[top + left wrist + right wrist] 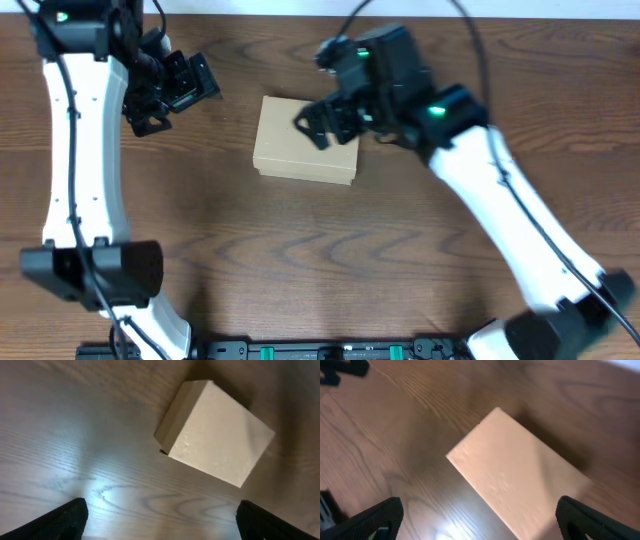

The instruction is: Pack container

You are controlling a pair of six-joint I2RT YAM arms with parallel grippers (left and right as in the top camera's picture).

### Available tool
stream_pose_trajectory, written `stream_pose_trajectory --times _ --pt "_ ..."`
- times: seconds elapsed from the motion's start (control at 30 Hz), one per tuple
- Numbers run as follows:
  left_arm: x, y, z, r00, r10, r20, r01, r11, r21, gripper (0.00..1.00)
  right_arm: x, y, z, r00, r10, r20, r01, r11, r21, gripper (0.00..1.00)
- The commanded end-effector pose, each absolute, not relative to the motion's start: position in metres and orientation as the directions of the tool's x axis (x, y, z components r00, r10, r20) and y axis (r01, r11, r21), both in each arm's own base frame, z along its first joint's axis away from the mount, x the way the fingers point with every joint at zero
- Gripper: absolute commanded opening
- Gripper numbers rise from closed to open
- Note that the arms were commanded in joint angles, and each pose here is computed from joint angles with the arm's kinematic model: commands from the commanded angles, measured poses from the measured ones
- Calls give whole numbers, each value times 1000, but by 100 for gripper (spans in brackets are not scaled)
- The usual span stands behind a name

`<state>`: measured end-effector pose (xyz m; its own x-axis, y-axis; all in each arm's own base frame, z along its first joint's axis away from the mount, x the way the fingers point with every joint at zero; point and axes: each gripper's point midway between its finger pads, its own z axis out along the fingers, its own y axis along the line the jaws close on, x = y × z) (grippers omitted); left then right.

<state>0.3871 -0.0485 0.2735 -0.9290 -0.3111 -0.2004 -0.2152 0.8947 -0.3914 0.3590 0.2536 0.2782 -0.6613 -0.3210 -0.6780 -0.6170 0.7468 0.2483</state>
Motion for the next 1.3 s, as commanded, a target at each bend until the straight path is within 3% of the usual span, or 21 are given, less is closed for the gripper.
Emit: stream_pose_trajectory --times 0.0,0.27,0.6,0.9,1.27 --pt "368 -34 324 -887 -249 -389 -121 938 -324 96 346 224 321 -548 -366 -752 -654 748 112 99" --pt "304 -18 384 -799 -225 -558 -102 965 -243 95 298 175 348 -504 -378 -777 -622 782 23 99" --pt "200 -18 408 -718 -225 -658 -82 967 -241 95 212 134 328 -439 -316 -841 -608 794 19 99" --pt "114 -23 369 -641 -230 -733 -49 964 -260 95 147 103 293 -385 -175 -906 -564 821 82 99" --pt "71 -30 305 -604 -235 -762 -12 958 -286 95 126 92 266 -334 -130 -934 -558 826 85 99"
